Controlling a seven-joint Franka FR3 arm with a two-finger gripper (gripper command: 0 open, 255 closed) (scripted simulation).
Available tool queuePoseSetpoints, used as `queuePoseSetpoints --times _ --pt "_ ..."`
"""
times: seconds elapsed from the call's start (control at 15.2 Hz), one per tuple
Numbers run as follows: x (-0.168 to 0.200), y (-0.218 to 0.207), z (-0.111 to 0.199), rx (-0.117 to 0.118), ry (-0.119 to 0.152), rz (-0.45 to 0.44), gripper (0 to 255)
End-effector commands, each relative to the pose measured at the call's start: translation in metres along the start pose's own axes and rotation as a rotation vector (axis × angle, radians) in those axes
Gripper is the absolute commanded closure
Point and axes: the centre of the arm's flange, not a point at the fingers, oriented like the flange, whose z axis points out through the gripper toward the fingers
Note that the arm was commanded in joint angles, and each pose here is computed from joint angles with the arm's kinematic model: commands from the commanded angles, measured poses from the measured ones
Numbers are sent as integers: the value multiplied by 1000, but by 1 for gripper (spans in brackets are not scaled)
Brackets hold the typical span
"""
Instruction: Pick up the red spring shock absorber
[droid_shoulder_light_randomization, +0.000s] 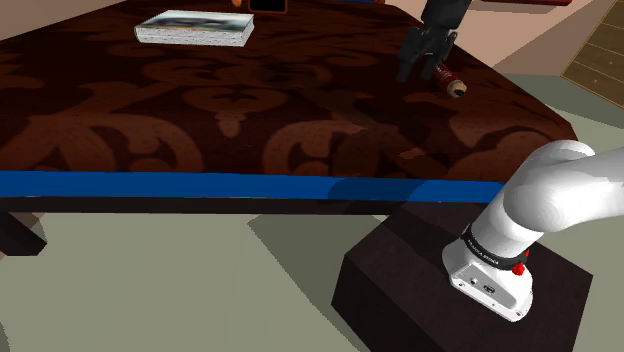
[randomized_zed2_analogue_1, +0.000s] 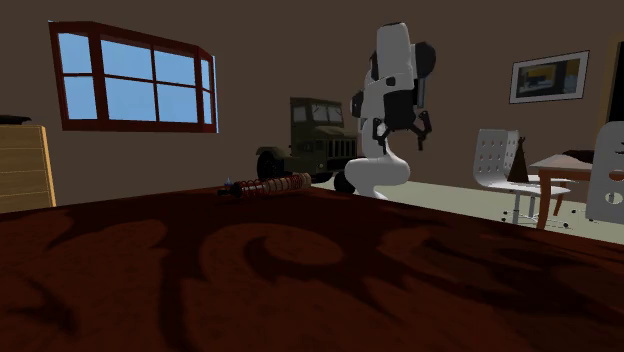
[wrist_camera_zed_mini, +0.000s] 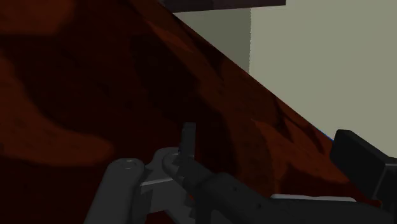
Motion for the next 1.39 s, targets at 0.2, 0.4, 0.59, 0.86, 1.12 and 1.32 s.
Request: queuePoseSetpoints --times 0.2,0.4,0.59,0.86,1.12,1.32 --pt "15 34 3 -15 1 37 0" --pt "29 68 6 -30 3 74 0" --pt "42 104 8 -45 4 111 0" --pt "57 151 10 -65 6 160 0" --pt "70 199 11 -85 8 209 0" --pt "78 236 11 -100 9 246 0"
